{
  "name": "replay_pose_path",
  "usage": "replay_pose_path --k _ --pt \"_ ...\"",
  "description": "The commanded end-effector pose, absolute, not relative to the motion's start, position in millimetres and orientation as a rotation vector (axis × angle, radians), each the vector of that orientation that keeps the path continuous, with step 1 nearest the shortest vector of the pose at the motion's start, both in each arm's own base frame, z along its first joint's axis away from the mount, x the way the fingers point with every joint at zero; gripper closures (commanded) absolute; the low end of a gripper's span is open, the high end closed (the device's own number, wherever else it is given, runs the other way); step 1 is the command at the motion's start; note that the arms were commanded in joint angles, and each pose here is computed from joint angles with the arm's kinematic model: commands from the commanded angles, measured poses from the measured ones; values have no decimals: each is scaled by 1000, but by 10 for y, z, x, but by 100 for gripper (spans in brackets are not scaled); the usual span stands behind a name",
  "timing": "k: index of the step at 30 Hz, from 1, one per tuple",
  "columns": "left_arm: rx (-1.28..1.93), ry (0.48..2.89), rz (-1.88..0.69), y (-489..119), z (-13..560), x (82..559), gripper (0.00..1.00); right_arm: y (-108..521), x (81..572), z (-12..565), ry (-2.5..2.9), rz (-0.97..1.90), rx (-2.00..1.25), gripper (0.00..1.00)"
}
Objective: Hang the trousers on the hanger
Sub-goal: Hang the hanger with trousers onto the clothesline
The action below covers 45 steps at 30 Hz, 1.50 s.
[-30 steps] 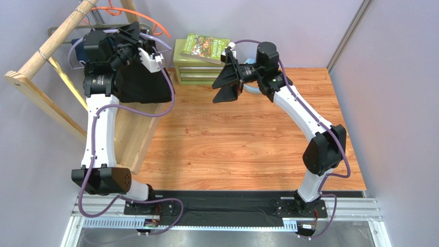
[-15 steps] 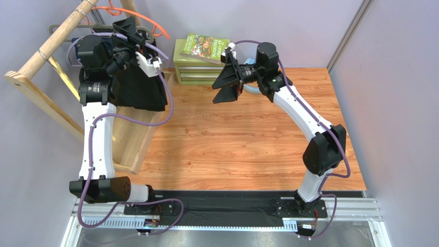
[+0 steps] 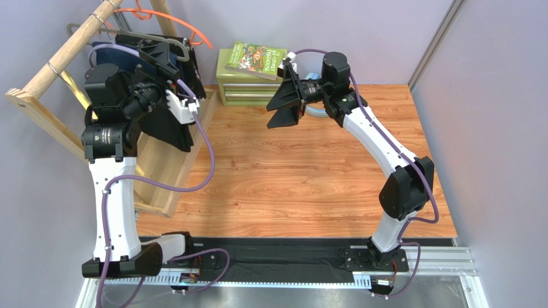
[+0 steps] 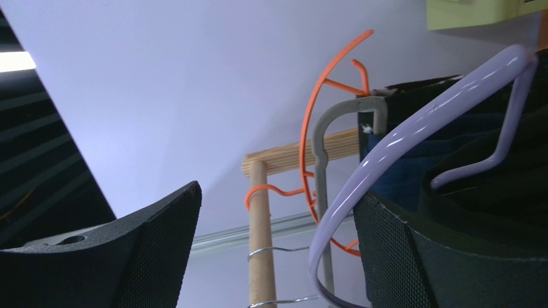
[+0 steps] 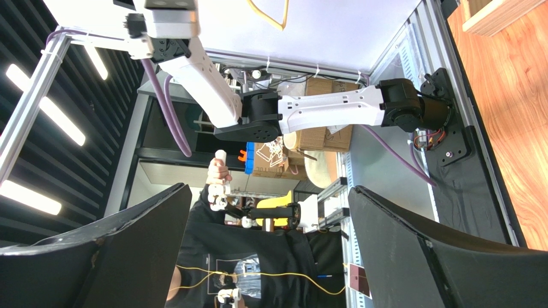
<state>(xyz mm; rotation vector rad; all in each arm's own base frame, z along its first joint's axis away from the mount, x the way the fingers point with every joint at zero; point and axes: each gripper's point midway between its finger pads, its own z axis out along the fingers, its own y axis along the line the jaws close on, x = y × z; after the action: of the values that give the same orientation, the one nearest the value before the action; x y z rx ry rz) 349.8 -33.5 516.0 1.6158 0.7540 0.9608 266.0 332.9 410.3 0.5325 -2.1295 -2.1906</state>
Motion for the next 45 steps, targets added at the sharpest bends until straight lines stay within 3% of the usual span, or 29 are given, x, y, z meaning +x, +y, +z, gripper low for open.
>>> replay_pose_path --k 1,4,5,14,21,28,34,35,37,39,41,45 --pt "1709 787 833 -435 4920 3272 7 3192 2479 4363 -2127 -2255 660 0" --pt "1708 837 779 -446 4853 3104 6 3179 2466 4370 -2129 -2262 676 0" --pt "1706 839 790 -439 4870 2998 0 3170 2447 4385 -2128 -2266 687 0" --pt "1593 894 598 -637 4849 2351 0 3082 2355 4389 -2132 -2256 694 0" --pt "1452 989 208 -1029 4883 2007 1 2959 2385 4434 -2178 -2297 696 0" --pt "1350 1222 1 -1521 4892 2374 0 2666 2572 4421 -2328 -2385 688 0" --pt "1398 1348 -151 -2347 4536 2647 1 2208 2782 4168 -2639 -2343 509 0" --pt "1413 1377 -184 -2515 4427 2681 0 2134 2823 4106 -2727 -2340 604 0" --pt "1378 1454 -278 -2652 4318 2662 1 1911 2941 3946 -2923 -2233 484 0" --pt "1339 1566 -372 -2761 4128 2659 0 1756 2961 3827 -3120 -2117 623 0" --pt "1315 1667 -414 -2803 3887 2675 0 1561 2991 3589 -3352 -1843 546 0" --pt "1094 1940 -416 -2716 3399 2799 1 1242 2995 3149 -3642 -1356 788 0"
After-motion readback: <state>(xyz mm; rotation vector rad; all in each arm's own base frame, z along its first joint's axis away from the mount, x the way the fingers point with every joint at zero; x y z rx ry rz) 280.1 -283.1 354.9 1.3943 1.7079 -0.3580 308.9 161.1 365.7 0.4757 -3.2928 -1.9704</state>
